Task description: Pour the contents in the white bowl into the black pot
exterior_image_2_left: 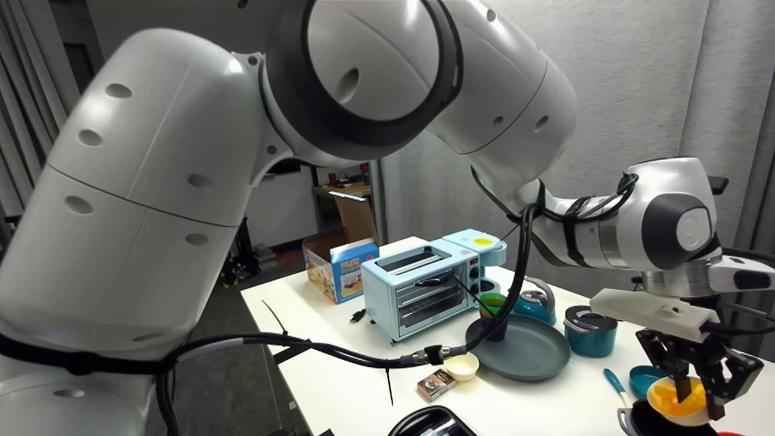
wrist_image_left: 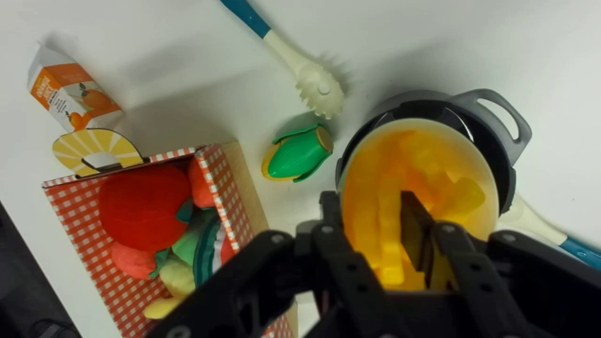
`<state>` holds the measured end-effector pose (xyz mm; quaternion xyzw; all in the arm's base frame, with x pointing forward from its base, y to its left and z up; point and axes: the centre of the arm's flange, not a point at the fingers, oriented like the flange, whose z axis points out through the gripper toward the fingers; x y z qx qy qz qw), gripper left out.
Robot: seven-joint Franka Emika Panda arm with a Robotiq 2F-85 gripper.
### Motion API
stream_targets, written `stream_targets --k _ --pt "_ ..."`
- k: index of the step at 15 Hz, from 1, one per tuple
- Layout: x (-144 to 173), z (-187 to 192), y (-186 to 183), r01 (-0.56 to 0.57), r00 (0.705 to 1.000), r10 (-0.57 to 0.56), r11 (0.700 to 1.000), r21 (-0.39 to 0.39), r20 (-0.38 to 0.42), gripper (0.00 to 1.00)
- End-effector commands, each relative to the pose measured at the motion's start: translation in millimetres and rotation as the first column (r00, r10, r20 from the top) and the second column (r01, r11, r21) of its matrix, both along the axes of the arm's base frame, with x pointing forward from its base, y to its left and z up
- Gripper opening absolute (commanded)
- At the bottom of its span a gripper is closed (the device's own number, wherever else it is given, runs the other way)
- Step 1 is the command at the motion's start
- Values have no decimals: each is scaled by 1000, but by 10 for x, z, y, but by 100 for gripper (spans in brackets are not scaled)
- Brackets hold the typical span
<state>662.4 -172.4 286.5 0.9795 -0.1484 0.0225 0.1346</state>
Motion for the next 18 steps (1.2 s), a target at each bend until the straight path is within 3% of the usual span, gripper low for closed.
stream_targets --k 1,4,8,18 --pt "100 -78 193 -7 1000 9 994 -110 20 10" --pt "128 -167 350 -33 999 40 973 -229 27 10" --pt "125 -307 525 -76 996 89 914 -398 14 10" --pt "36 -657 944 -190 976 215 770 -609 -33 10"
